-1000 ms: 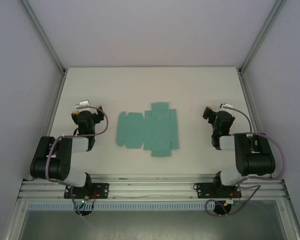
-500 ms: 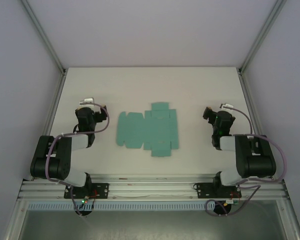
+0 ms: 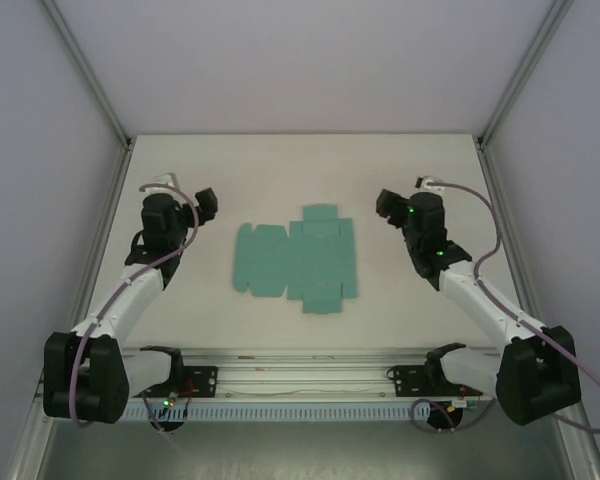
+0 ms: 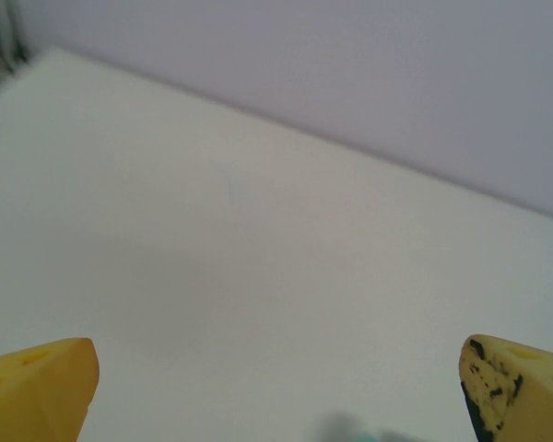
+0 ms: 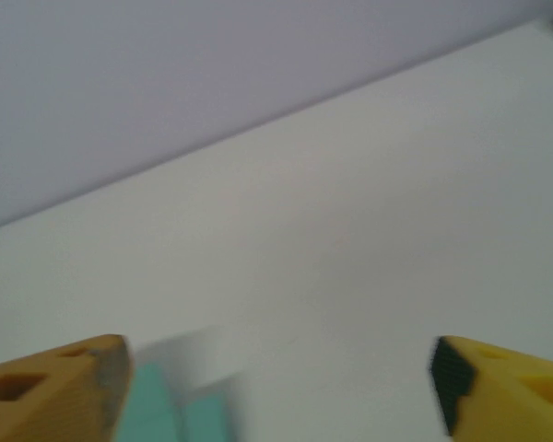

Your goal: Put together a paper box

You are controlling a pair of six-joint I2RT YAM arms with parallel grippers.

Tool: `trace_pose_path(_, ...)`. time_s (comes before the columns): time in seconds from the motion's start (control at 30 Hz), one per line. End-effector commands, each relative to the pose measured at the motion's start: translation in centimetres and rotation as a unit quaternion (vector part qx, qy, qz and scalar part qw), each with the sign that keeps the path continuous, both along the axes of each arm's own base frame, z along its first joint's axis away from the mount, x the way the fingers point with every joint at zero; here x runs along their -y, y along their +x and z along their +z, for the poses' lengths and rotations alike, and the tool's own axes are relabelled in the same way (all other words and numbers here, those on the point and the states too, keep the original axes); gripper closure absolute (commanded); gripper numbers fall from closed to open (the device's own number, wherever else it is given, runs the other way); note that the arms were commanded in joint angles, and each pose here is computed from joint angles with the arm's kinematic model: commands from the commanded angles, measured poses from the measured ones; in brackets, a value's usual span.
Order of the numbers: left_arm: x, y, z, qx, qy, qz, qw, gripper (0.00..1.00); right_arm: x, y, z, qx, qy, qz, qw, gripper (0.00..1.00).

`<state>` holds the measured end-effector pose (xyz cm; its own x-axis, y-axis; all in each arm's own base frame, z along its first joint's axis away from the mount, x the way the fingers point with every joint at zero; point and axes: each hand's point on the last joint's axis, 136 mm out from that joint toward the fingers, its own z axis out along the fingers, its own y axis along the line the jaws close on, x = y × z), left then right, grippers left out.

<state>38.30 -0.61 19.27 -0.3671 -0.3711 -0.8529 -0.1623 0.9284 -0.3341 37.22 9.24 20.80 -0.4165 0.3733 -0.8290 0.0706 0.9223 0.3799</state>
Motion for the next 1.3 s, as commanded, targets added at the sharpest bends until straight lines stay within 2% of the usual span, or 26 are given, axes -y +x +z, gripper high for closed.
trace_pose_path(0.0, 3.7, -2.1, -4.9, -0.110, -0.055, -0.055, 0.991, 0.00, -5.4, -2.4, -5.0, -0.132, 0.079, 0.070, 0.986, 0.34)
trace_pose_path(0.1, 5.4, -2.7, -7.2, -0.153, -0.067, -0.087, 0.982, 0.00, -9.1, -3.0, -8.0, -0.201, 0.107, 0.112, 0.967, 0.46)
trace_pose_path(0.17, 5.7, -2.8, -8.5, -0.168, -0.074, -0.089, 0.979, 0.00, -10.6, -3.1, -9.6, -0.221, 0.129, 0.127, 0.958, 0.53)
trace_pose_path(0.23, 6.1, -2.9, -9.5, -0.179, -0.082, -0.097, 0.976, 0.00, -11.7, -3.0, -11.6, -0.242, 0.149, 0.137, 0.949, 0.56)
trace_pose_path(0.33, 7.1, -2.9, -10.5, -0.192, -0.099, -0.121, 0.969, 0.00, -11.8, -3.0, -14.7, -0.278, 0.136, 0.133, 0.941, 0.62)
trace_pose_path(0.6, 10.0, -3.1, -12.5, -0.218, -0.148, -0.187, 0.946, 0.00, -9.5, -3.9, -21.6, -0.350, 0.095, 0.072, 0.929, 0.65)
trace_pose_path(0.8, 12.3, -3.3, -12.6, -0.205, -0.198, -0.241, 0.928, 0.02, -9.2, -4.1, -23.5, -0.364, 0.099, 0.061, 0.924, 0.66)
trace_pose_path(0.9, 12.6, -3.6, -13.6, -0.217, -0.211, -0.244, 0.921, 0.09, -9.1, -4.1, -23.6, -0.363, 0.104, 0.062, 0.924, 0.66)
trace_pose_path(1.07, 13.3, -3.3, -13.2, -0.196, -0.233, -0.259, 0.917, 0.24, -9.0, -4.2, -23.4, -0.358, 0.110, 0.071, 0.925, 0.66)
trace_pose_path(1.27, 13.1, -2.2, -12.1, -0.174, -0.231, -0.254, 0.923, 0.59, -9.1, -3.9, -22.6, -0.334, 0.124, 0.098, 0.929, 0.66)
